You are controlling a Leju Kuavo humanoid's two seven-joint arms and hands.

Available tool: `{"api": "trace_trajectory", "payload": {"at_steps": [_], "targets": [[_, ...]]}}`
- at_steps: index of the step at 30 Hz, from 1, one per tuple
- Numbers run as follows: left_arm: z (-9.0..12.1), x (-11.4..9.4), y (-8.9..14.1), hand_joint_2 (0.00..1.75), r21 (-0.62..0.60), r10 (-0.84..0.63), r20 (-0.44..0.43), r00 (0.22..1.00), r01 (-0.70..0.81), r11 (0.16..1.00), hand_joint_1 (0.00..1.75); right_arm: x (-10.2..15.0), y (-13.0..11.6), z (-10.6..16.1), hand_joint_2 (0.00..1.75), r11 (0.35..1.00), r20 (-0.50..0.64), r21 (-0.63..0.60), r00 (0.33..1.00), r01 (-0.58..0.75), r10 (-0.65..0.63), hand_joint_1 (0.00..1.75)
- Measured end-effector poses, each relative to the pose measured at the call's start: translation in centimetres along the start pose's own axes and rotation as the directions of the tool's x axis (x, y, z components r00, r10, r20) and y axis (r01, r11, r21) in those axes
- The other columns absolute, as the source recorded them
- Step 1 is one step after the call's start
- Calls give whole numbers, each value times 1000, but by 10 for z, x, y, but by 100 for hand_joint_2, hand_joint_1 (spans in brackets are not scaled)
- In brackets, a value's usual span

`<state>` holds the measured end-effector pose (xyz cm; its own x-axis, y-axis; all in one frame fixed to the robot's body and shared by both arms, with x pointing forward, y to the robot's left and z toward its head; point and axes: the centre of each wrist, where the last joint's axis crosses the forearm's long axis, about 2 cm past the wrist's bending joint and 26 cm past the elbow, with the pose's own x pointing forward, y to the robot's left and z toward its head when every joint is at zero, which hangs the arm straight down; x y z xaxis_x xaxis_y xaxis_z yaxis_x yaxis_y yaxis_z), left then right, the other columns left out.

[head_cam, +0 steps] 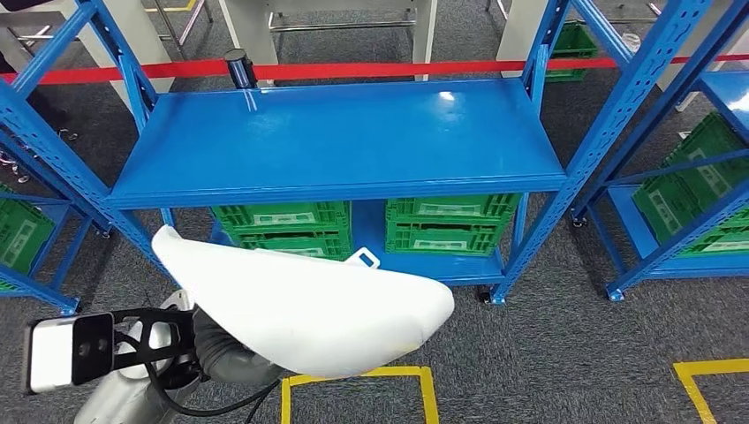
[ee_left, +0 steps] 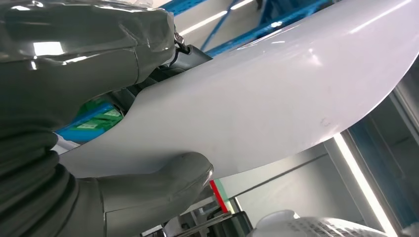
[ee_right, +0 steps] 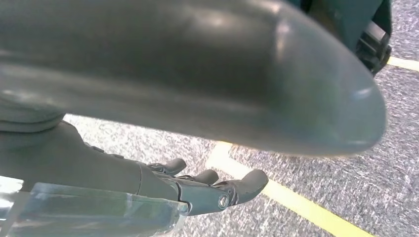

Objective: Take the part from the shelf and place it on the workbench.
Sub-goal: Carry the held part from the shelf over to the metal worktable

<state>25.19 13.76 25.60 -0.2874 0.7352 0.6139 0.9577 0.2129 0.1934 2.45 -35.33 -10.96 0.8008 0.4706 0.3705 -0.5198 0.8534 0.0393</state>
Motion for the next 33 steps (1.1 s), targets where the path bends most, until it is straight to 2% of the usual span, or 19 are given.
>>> {"api": "trace_trajectory", "payload": {"at_steps": [6,13,22,33], "targets": [[-1,3,0,175,-3,-31,-12,999,31,1000,173,3,8,-2,0,1000,-8,10,1000,30,-30,0],[3,1,-4,175,5,-41,-52,998,41,999,173,2,5,-2,0,995,-52,-29,994,93,-94,0],[6,-1,-7,175,-2,-47,-87,995,47,999,173,5,2,-2,0,987,52,-97,991,128,-124,0],[0,-7,-10,175,-38,11,-84,996,-15,999,173,4,13,-3,0,973,47,-82,976,215,-212,0]]}}
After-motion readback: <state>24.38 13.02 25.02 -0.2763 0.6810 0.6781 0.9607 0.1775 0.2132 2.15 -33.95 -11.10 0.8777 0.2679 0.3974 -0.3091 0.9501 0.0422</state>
